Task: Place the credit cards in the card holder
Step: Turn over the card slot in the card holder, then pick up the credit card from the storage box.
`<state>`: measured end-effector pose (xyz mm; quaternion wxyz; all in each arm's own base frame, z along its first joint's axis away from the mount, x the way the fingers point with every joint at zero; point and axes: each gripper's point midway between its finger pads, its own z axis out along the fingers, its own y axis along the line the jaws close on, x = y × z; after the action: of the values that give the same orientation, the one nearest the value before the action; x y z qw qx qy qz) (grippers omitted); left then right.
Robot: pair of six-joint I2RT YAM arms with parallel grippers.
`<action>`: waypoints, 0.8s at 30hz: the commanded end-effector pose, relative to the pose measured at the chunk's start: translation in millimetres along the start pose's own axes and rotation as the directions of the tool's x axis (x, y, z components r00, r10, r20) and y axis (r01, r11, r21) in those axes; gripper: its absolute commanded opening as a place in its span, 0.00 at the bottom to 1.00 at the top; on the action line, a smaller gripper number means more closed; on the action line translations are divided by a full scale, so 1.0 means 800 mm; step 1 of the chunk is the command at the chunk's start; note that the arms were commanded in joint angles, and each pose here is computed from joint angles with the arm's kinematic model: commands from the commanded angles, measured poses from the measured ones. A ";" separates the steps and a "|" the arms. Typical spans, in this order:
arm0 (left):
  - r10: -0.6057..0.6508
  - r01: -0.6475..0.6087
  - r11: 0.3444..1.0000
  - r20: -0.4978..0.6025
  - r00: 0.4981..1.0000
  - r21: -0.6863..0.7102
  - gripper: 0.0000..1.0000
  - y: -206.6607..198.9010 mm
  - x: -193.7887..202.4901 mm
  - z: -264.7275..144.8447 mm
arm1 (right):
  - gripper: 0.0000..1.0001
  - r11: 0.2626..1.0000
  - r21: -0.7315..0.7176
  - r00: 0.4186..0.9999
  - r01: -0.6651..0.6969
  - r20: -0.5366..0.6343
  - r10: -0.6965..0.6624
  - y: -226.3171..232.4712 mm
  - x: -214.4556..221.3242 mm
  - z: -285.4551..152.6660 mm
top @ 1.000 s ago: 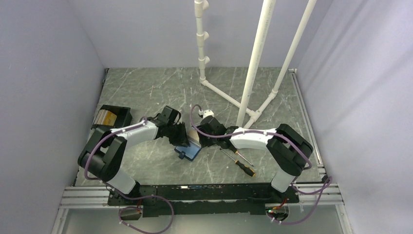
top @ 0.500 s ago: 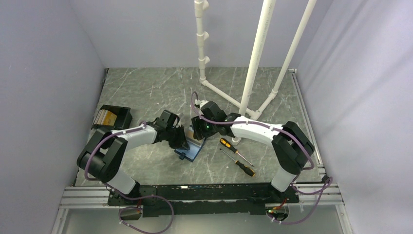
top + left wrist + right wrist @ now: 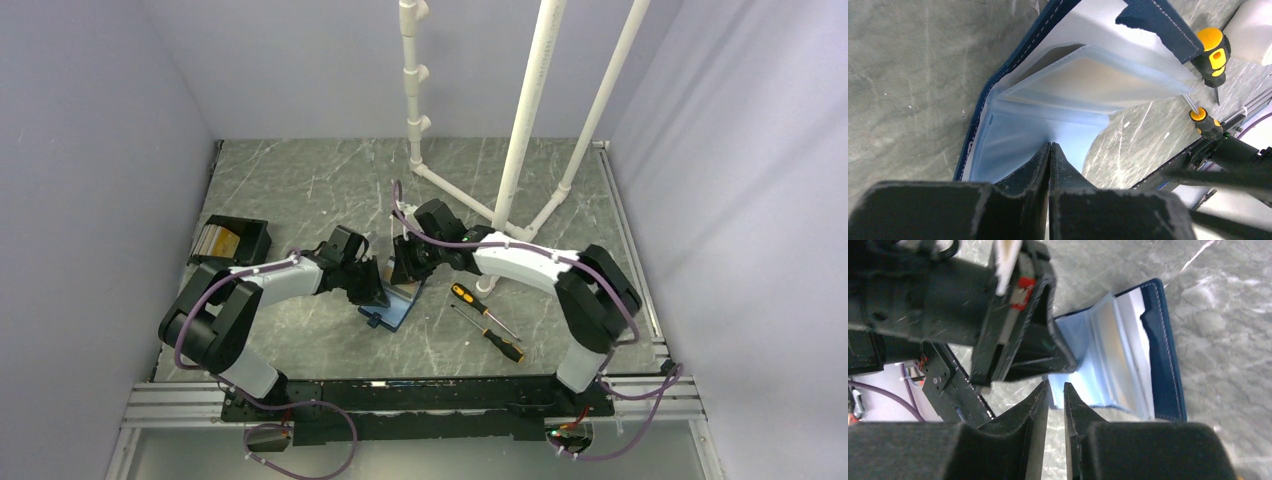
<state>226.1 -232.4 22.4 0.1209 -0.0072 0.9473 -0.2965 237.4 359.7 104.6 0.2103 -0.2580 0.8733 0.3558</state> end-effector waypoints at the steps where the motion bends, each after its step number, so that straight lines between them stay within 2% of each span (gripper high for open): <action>1: -0.008 0.006 0.997 -0.023 1.000 -0.082 0.07 0.028 0.013 0.006 | 0.16 0.997 -0.048 0.998 -0.061 0.020 0.062 -0.032 -0.019 0.039; 3: -0.008 0.005 0.995 -0.028 1.000 -0.095 0.07 0.031 0.015 0.004 | 0.16 0.996 0.025 0.996 -0.091 0.021 0.091 -0.071 -0.015 0.054; 6: -0.007 0.003 0.992 -0.031 1.000 -0.125 0.08 0.037 0.018 0.000 | 0.14 0.974 0.207 0.996 -0.087 -0.011 0.091 -0.131 0.011 0.071; 9: -0.008 0.001 0.988 -0.045 0.999 -0.151 0.08 0.042 0.021 -0.004 | 0.13 0.957 0.273 0.991 -0.100 -0.054 0.119 -0.153 0.039 0.077; 17: 0.012 -0.017 0.987 -0.036 0.999 -0.157 0.14 0.033 0.015 -0.022 | 0.19 0.984 0.178 1.000 -0.016 0.002 0.015 -0.094 0.009 0.059; 24: 0.042 -0.041 0.998 0.016 0.999 -0.048 0.40 -0.016 -0.009 -0.057 | 0.42 0.950 0.283 0.990 0.133 0.005 -0.140 -0.063 -0.006 0.050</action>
<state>215.6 -215.2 33.3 0.1096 -0.0042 0.9606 -0.2553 279.2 362.8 32.4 0.2411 -0.2489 0.8974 0.2732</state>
